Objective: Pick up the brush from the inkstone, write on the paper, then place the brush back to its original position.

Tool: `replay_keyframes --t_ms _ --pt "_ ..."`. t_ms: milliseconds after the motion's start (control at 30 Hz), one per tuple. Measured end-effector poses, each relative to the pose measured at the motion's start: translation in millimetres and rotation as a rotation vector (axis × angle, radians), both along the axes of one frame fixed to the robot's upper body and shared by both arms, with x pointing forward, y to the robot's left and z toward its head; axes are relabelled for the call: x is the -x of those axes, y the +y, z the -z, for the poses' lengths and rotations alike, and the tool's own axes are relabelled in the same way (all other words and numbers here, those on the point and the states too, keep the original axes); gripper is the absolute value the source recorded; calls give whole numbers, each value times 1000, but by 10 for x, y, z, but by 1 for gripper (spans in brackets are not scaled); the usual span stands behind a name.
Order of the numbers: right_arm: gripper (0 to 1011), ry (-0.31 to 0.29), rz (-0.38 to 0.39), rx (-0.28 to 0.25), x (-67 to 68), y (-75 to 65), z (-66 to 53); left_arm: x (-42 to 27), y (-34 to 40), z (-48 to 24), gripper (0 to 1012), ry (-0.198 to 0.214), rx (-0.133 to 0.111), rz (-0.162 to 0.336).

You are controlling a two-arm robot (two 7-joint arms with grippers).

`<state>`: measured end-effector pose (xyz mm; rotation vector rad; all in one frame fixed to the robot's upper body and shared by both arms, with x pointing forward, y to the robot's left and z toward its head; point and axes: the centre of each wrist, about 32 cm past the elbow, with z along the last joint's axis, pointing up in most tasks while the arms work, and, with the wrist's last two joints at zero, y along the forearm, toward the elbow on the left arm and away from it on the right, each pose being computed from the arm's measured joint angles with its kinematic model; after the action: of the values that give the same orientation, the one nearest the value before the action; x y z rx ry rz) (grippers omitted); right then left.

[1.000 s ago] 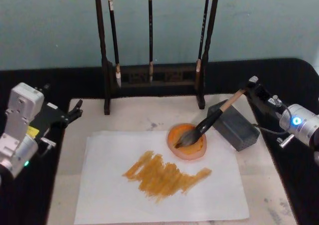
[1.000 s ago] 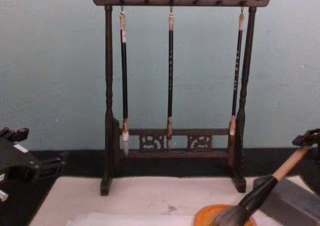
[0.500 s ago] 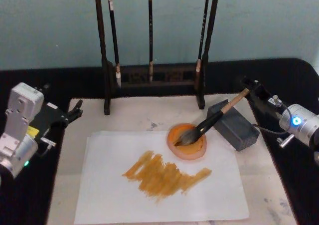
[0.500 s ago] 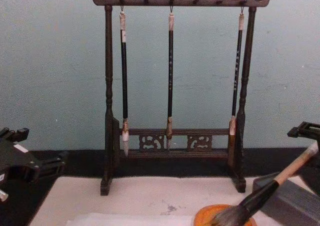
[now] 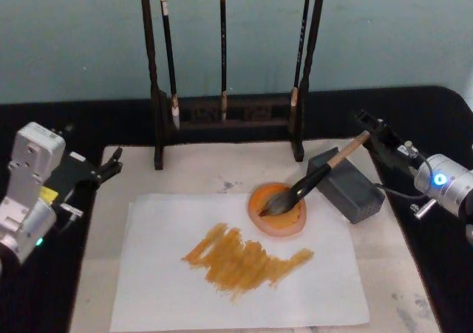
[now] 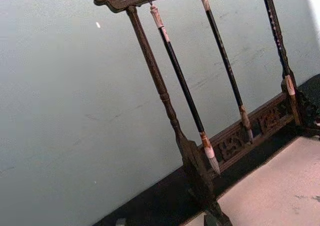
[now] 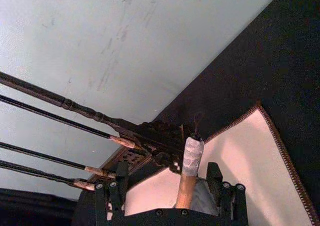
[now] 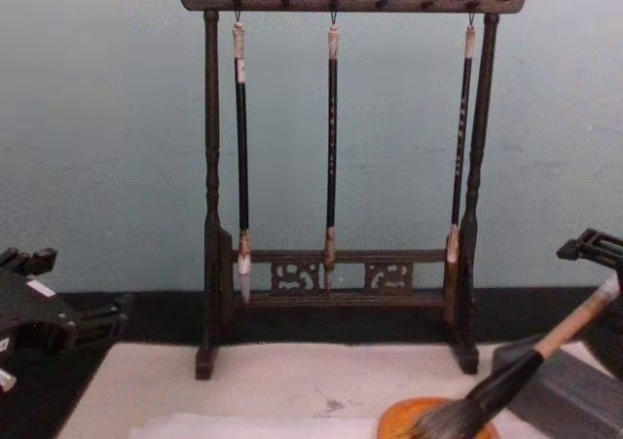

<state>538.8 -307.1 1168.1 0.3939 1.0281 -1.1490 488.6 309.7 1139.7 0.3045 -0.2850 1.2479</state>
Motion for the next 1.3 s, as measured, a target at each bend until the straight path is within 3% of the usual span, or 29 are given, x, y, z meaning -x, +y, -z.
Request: replay_keyframes --t_ms 300,500,667,767,900,933,1033,1067,1100,1133,1300 --pt "1000 15 13 7 65 -2 -24 0 0 0 1010 0 0 0" --pt "1000 49 48 34 246 -24 -104 0 0 0 1009 0 0 0" --pt "1000 24 66 61 389 -59 -164 0 0 0 1010 0 0 0" --pt "1000 -32 70 117 487 -81 -233 0 0 -1 1010 0 0 0" --pt "1000 -142 48 228 592 -70 -328 0 0 -1 1010 0 0 0" --pt "1000 -196 34 287 627 -49 -365 0 0 0 1010 0 0 0" --pt "1000 -273 18 380 665 -5 -406 0 0 0 1010 0 0 0" --pt "1000 -324 11 443 688 31 -426 0 0 0 1010 0 0 0" --pt "1000 -348 7 475 700 57 -431 0 0 0 1010 0 0 0" --pt "1000 -403 8 551 726 119 -435 0 0 0 1010 0 0 0" --pt "1000 -507 8 712 781 274 -385 0 0 0 1010 0 0 0"
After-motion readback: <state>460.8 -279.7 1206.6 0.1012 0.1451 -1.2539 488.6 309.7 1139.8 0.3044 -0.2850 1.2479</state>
